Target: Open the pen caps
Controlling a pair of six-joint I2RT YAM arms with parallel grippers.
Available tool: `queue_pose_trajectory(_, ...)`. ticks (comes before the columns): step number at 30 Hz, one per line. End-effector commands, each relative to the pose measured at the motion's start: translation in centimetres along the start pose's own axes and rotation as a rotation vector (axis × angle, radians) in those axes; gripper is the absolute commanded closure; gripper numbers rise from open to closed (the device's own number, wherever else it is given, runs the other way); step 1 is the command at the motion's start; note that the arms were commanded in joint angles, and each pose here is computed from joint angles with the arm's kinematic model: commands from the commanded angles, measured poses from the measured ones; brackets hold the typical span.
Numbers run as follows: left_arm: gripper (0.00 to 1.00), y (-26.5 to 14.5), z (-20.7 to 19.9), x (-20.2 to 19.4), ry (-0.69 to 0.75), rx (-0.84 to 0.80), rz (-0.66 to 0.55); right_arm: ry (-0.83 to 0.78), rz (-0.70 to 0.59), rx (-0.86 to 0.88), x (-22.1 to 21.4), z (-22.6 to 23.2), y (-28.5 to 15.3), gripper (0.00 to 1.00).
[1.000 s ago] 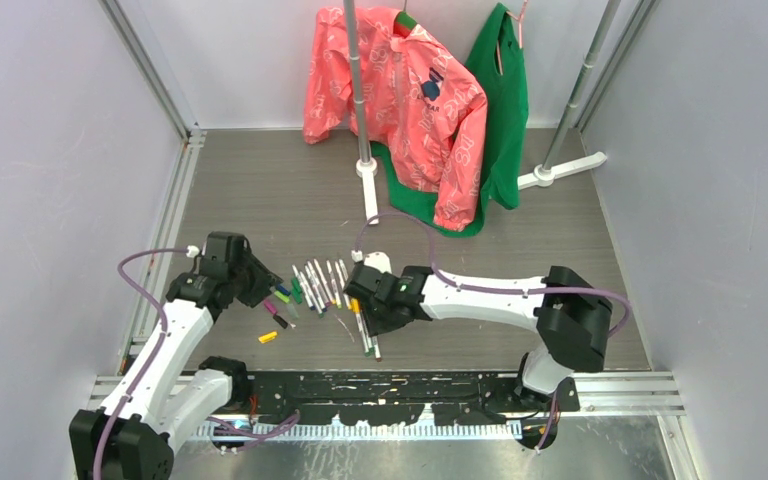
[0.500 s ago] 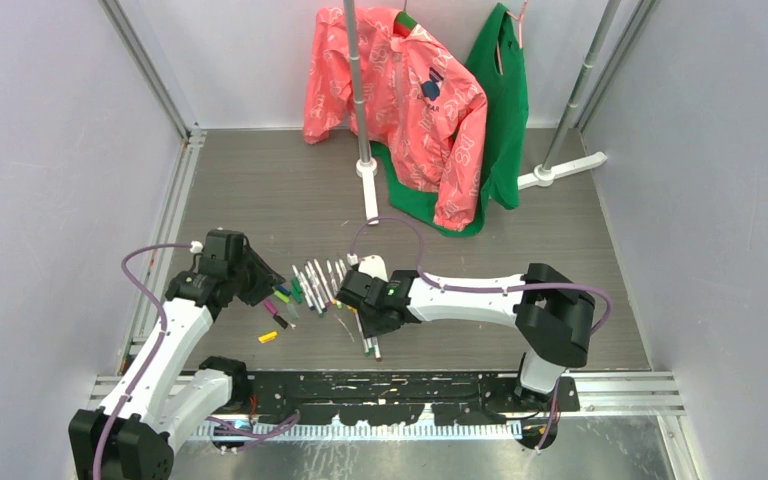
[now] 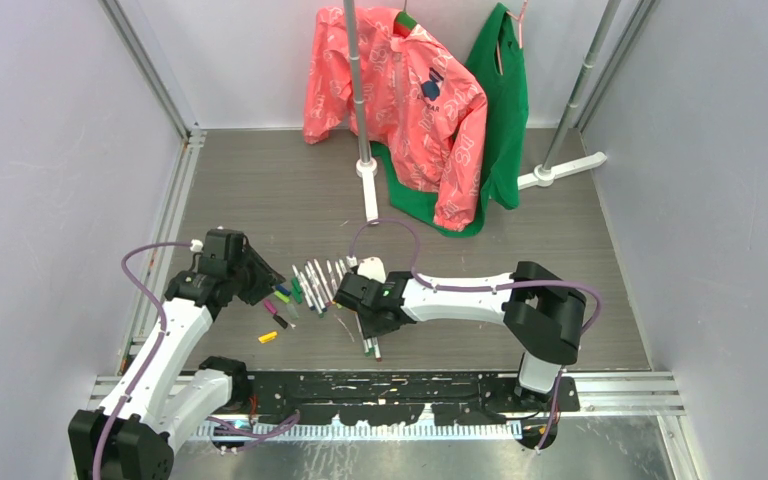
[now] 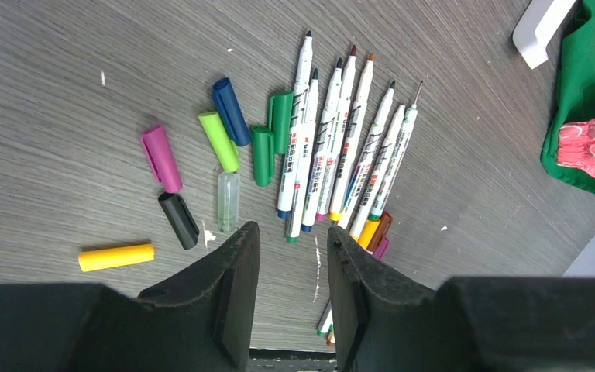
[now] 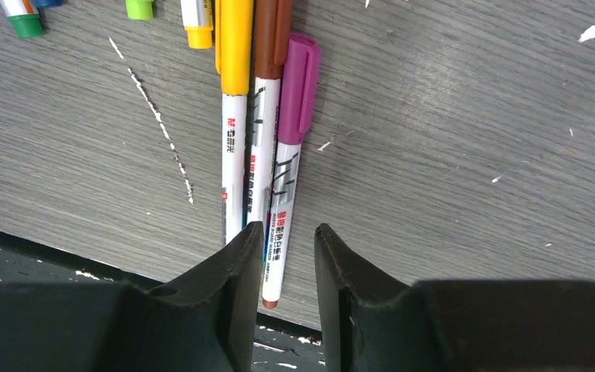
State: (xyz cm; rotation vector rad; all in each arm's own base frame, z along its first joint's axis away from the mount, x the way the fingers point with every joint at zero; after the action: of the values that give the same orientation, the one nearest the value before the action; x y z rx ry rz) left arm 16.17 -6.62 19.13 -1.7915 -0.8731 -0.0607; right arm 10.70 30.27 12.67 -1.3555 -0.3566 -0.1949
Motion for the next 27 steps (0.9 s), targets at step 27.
queue_pose_trajectory(27, 0.63, -0.4, -1.3, 1.3, 0.038, -0.063, -0.044, 0.060, 0.062, -0.062, -1.7, -0.2, 3.3, 0.67)
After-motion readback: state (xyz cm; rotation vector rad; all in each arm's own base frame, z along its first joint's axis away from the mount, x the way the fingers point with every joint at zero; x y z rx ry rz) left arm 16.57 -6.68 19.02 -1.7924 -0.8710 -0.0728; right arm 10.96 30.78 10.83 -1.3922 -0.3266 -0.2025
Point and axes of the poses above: each gripper's point midway between its finger pads, its own y axis out along the fingers, its own z axis along the line the jaws close on, x = y × z, the point moved 10 cm from there along -y, back along the fingers, and after that the axes turned 12 degrees about y, right-handed, at the moved point
